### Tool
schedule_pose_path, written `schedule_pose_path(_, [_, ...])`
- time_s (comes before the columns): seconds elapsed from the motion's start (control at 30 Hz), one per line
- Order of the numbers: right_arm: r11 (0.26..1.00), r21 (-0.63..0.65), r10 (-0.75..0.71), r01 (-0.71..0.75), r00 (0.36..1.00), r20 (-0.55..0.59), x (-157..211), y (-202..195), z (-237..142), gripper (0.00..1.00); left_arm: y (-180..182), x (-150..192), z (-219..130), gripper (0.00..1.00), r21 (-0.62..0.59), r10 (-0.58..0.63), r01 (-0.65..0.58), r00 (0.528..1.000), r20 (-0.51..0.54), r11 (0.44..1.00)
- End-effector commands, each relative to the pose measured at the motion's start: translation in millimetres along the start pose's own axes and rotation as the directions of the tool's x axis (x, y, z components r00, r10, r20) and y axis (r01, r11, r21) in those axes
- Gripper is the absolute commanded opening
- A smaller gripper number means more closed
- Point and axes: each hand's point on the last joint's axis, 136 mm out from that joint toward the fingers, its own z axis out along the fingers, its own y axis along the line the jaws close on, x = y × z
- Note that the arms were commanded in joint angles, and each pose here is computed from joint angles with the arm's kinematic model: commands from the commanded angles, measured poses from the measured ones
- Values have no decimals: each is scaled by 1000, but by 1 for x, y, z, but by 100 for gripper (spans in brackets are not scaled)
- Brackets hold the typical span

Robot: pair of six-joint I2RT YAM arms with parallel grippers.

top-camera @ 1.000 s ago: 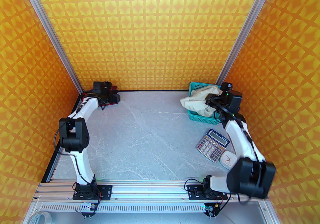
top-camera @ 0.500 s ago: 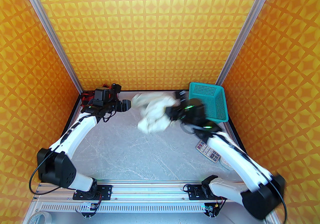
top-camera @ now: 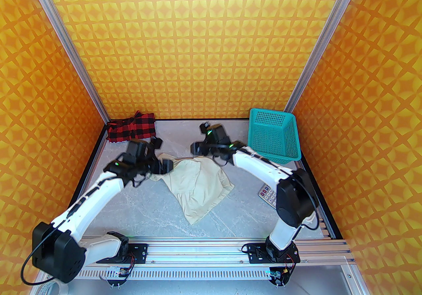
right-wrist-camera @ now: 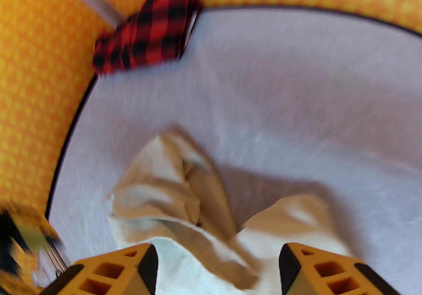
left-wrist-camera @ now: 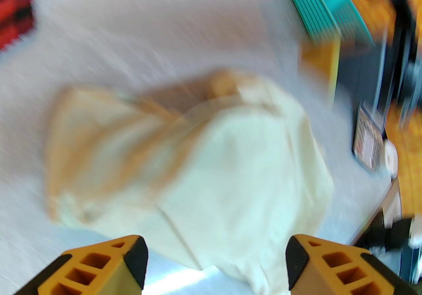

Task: Fold and stack the mixed laundry pile

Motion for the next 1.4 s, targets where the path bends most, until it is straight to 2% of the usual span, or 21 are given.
schedule_pose_path(0.0, [996, 94, 11, 3, 989, -150, 60, -22, -34, 65, 21, 42, 12, 74, -87, -103, 95, 991, -85, 992])
schedule_pose_path(0.13, [995, 88, -20, 49, 953, -301, 147, -13, -52, 66, 34, 58, 23, 76, -108, -162, 153, 983, -86, 982])
schedule_pose_path(0.2, [994, 106, 10, 31, 930, -367, 189, -20, -56, 68, 30, 65, 33, 77, -81, -167, 158, 978, -122, 984])
schedule_pose_path(0.27, [988, 152, 66, -8, 921, -383, 213, -35, -60, 70, 23, 72, 42, 77, -61, -162, 154, 974, -156, 986])
schedule_pose_path(0.37, [969, 236, 147, -68, 929, -338, 223, -56, -66, 72, 7, 79, 50, 78, -19, -145, 144, 976, -163, 989])
schedule_pose_path(0.5, [963, 170, 254, -209, 914, -315, 223, -54, -39, 70, 0, 76, 61, 75, 47, -150, 156, 982, -118, 987])
schedule_pose_path(0.67, [961, 79, 275, -265, 881, -385, 221, -30, 7, 63, -7, 60, 73, 66, 91, -124, 132, 989, -86, 987])
schedule_pose_path(0.77, [966, 94, 259, -242, 884, -389, 215, -31, 25, 50, -12, 49, 86, 56, 130, -117, 125, 991, -70, 984])
schedule_pose_path(0.8, [966, 95, 257, -239, 886, -385, 210, -31, 29, 41, -14, 44, 87, 51, 134, -115, 122, 991, -63, 983])
schedule_pose_path(0.87, [971, 80, 237, -223, 895, -378, 197, -25, 31, 18, -19, 31, 84, 49, 146, -102, 106, 994, -37, 984])
schedule_pose_path(0.93, [978, 46, 207, -204, 915, -346, 172, -12, 21, 2, -26, 18, 74, 49, 157, -80, 79, 997, -5, 984])
schedule_pose_path(1.07, [991, -46, 118, -128, 975, -189, 93, 25, -22, 0, -31, -3, 45, 48, 141, -40, 31, 997, 61, 990])
schedule_pose_path(1.13, [990, -106, 82, -91, 993, -90, 50, 47, -44, 0, -30, -11, 31, 57, 130, -29, 18, 996, 80, 991])
schedule_pose_path(1.2, [987, -146, 66, -63, 998, 15, 7, 64, -63, 0, -25, -18, 18, 71, 110, -29, 18, 995, 98, 994])
schedule_pose_path(1.37, [986, -164, 69, -38, 980, 187, -72, 83, -83, 0, -16, -28, -6, 72, 77, -12, 1, 991, 136, 997])
